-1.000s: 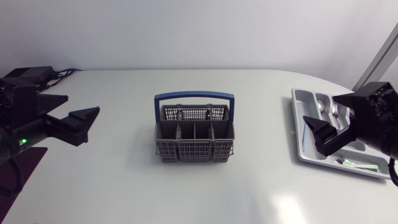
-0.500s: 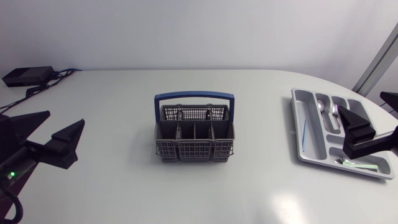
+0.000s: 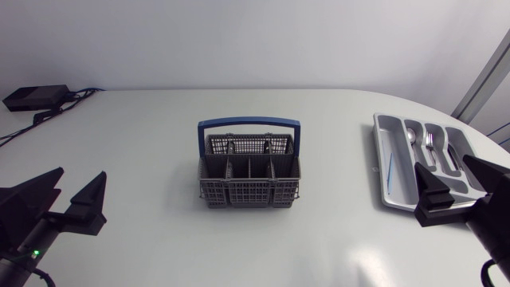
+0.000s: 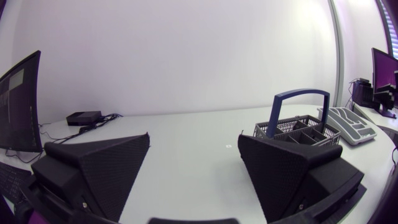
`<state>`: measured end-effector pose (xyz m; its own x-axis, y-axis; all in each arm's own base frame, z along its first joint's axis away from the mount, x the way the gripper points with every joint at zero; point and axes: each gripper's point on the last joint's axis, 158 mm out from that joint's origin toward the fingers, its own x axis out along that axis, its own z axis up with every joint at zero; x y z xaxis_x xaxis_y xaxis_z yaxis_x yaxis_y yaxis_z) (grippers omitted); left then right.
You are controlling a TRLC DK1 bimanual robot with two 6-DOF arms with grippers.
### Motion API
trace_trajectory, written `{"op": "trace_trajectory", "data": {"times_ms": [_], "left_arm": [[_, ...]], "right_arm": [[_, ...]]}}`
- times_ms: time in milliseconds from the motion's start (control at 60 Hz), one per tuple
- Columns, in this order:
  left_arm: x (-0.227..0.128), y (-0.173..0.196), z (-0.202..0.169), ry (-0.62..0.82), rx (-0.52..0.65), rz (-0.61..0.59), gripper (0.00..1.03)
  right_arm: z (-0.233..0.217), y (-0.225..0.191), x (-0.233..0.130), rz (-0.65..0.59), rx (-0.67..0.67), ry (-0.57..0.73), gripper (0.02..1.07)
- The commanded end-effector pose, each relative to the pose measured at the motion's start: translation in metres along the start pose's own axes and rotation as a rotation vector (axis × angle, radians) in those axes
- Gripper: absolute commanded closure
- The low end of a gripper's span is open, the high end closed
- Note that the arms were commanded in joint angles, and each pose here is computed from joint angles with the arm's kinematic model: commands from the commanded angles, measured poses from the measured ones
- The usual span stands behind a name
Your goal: Sort the cutlery from the basket into the organizer compartments.
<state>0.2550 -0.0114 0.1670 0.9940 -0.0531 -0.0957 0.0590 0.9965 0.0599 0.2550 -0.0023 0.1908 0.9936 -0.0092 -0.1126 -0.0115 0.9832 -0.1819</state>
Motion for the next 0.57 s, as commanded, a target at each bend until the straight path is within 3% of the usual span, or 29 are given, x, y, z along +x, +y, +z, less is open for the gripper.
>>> {"op": "trace_trajectory", "data": {"times_ms": [0,300,550], "left_arm": [[0.0,0.005,-0.011,-0.016,-0.047,0.025,0.05],[0.0,0.007,-0.017,-0.034,-0.064,0.037,0.05],[0.0,0.007,-0.017,-0.034,-0.064,0.037,0.05]], "right_arm": [[-0.013,0.002,0.001,-0.005,0.065,-0.009,0.06],[-0.04,0.008,0.004,-0.006,0.182,-0.055,0.06],[-0.041,0.008,0.004,-0.006,0.184,-0.056,0.06]]}}
